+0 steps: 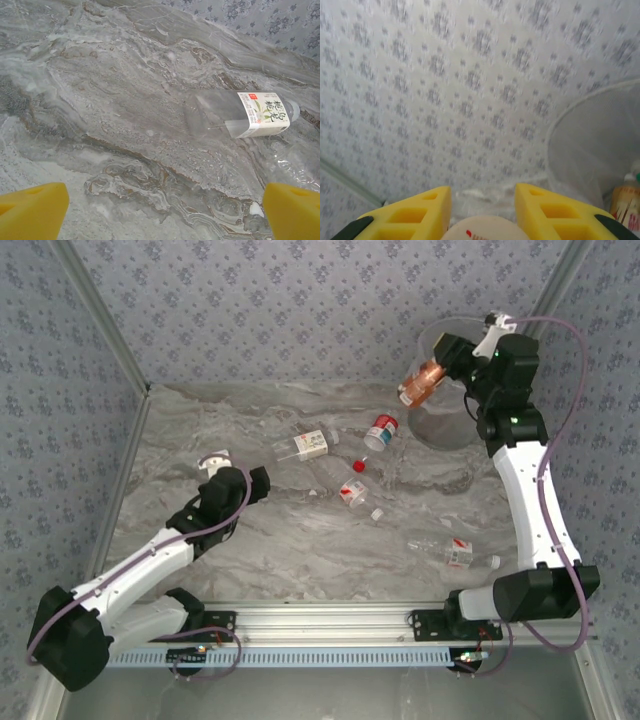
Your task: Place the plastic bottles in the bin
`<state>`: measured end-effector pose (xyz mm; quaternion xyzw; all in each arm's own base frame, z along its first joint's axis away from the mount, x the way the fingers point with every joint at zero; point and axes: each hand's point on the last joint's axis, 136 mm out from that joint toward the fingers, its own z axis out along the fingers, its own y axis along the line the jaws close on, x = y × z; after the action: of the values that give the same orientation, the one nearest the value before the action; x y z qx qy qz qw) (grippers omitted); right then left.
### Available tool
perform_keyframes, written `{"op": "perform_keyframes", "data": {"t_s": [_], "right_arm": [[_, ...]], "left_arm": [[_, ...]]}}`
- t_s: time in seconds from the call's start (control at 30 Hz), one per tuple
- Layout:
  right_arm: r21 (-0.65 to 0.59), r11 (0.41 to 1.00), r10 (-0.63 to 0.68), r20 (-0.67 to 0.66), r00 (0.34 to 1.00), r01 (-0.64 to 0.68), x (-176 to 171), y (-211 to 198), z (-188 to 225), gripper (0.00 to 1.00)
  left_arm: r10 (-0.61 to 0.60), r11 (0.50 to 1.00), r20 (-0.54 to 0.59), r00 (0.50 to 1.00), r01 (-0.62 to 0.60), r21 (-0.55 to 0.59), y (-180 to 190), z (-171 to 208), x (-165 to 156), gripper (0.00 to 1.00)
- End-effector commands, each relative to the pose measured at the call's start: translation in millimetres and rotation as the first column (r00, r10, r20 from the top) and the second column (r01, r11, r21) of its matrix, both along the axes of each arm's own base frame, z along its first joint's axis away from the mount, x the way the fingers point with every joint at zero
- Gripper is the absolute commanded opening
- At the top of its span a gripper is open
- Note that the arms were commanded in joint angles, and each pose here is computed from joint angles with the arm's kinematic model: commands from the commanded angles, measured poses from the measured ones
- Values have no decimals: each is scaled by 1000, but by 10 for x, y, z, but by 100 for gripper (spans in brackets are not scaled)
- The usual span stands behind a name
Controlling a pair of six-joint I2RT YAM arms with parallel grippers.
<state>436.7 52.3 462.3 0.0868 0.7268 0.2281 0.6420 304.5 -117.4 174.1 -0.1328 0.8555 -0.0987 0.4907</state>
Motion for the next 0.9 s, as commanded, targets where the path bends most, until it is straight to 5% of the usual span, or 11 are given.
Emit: {"op": "perform_keyframes", "data": {"t_s": [0.0, 0.33, 0.87], "right_arm": [[30, 995, -94, 137, 986, 90, 81, -203, 435, 0], [27, 935, -350, 219, 911, 353, 405, -813, 602, 0], [-61, 795, -585, 186, 789, 604, 1107, -1428, -2, 0]], "left_arm": [[42, 999, 23, 999, -42, -16, 89, 70, -10, 100], [56, 998, 24, 998, -56, -33, 136, 40, -45, 100], [91, 994, 16, 996, -90, -57, 259, -41, -176, 100]]}}
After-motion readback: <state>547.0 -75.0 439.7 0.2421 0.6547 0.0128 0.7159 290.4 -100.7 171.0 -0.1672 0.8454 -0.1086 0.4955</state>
